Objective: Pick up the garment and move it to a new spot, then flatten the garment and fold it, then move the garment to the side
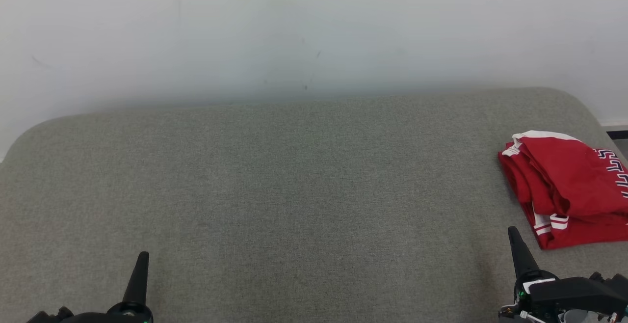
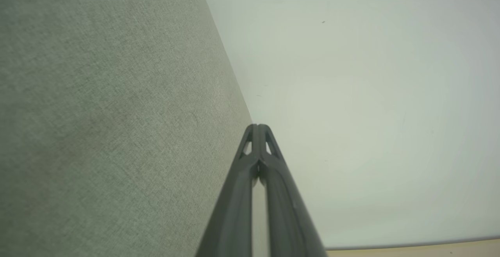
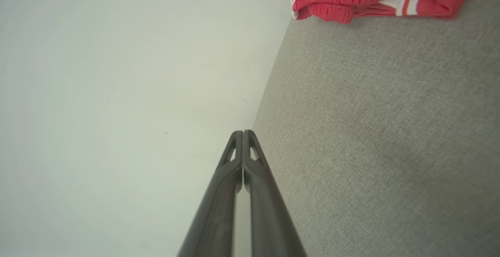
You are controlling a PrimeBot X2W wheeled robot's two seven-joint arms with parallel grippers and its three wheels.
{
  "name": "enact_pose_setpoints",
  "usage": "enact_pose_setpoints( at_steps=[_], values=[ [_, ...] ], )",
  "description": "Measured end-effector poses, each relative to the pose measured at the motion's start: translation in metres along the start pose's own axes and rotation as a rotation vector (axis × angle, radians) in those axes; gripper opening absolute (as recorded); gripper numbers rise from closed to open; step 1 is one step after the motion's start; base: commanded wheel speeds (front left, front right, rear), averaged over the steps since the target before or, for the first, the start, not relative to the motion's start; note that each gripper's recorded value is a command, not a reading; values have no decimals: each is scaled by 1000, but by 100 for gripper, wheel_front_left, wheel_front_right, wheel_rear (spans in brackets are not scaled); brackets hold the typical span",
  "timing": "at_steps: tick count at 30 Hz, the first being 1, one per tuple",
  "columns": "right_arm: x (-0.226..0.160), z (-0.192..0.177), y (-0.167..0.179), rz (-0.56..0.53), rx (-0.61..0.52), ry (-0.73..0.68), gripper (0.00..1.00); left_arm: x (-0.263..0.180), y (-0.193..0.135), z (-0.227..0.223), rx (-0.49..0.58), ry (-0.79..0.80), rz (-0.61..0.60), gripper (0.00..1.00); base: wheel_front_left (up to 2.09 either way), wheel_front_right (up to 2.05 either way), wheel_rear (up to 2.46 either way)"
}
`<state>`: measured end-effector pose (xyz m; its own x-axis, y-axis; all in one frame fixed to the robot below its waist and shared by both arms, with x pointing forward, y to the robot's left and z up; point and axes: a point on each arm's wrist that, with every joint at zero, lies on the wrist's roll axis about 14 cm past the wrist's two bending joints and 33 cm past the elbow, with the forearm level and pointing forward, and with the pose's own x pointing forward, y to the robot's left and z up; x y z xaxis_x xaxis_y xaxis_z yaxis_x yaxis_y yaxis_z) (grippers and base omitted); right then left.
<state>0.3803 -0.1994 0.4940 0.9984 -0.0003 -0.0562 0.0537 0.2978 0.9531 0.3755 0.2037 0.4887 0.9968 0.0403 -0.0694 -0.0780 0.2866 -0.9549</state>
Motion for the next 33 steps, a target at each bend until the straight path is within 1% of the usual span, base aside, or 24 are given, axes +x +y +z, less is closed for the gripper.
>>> enact_pose_setpoints(
  at_steps=[21,33],
  values=[
    [4,2,6,24,167,-4,0,7,-10,0,-167,16,-35,0,0,0,0],
    [6,4,9,41,252,-7,0,9,-14,0,-243,26,-52,0,0,0,0]
  ],
)
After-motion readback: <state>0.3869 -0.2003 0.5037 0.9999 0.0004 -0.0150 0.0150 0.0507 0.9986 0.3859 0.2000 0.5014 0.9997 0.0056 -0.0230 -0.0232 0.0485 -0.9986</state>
